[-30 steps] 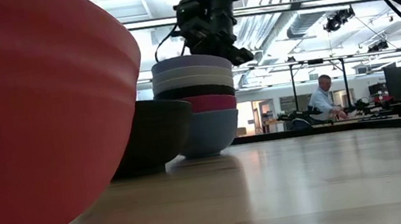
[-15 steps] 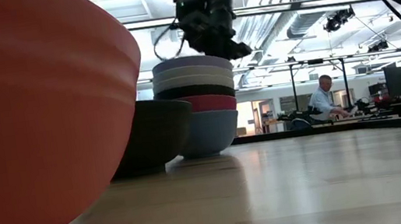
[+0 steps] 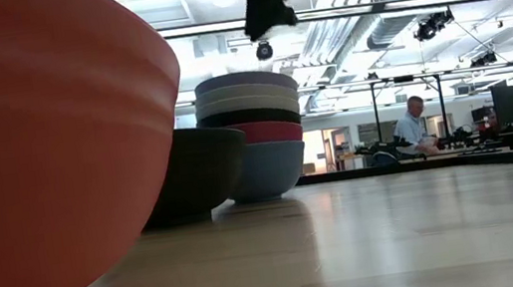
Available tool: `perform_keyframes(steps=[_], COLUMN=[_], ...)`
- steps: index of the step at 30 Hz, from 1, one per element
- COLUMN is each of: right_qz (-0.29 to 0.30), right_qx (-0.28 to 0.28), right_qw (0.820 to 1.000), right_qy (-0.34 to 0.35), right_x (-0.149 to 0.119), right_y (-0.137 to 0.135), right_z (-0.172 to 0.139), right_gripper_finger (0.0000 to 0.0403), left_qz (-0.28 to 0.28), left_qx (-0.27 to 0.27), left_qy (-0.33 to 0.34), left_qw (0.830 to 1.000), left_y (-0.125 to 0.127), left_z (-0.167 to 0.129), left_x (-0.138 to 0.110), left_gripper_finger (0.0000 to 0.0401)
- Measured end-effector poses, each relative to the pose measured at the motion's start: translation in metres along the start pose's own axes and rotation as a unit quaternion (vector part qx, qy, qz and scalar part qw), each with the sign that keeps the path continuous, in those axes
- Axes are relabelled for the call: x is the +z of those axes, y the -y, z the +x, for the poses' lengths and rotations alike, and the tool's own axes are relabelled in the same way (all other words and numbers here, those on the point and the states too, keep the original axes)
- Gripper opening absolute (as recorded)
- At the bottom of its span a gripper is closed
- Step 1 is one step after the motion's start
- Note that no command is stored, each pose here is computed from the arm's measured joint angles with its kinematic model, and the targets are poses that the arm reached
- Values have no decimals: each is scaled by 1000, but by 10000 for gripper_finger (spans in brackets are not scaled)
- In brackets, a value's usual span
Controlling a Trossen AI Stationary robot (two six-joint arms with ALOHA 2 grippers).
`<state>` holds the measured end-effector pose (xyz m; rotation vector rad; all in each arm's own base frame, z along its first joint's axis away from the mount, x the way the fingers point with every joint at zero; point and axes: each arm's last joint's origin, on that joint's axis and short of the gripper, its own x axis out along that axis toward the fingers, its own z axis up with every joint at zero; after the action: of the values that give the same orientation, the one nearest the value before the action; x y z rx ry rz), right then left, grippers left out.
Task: Nest bowls inside each other
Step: Stack the top black bowl on top of the violet bowl
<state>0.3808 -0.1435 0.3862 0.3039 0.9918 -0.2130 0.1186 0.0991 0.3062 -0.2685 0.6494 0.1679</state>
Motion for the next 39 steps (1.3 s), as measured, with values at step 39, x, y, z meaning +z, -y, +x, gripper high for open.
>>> perform_keyframes(steps=[39], right_qz=[-348], right_qx=[86], right_qw=[924], right_qy=[132], right_x=[1], right_y=[-81], right_z=[-36], right_gripper_finger=[91], left_qz=[-73], left_qx=[11], left_qy=[-225], left_qw=[972], left_y=[32], left_z=[154], left_x=[-23], left_gripper_finger=[197])
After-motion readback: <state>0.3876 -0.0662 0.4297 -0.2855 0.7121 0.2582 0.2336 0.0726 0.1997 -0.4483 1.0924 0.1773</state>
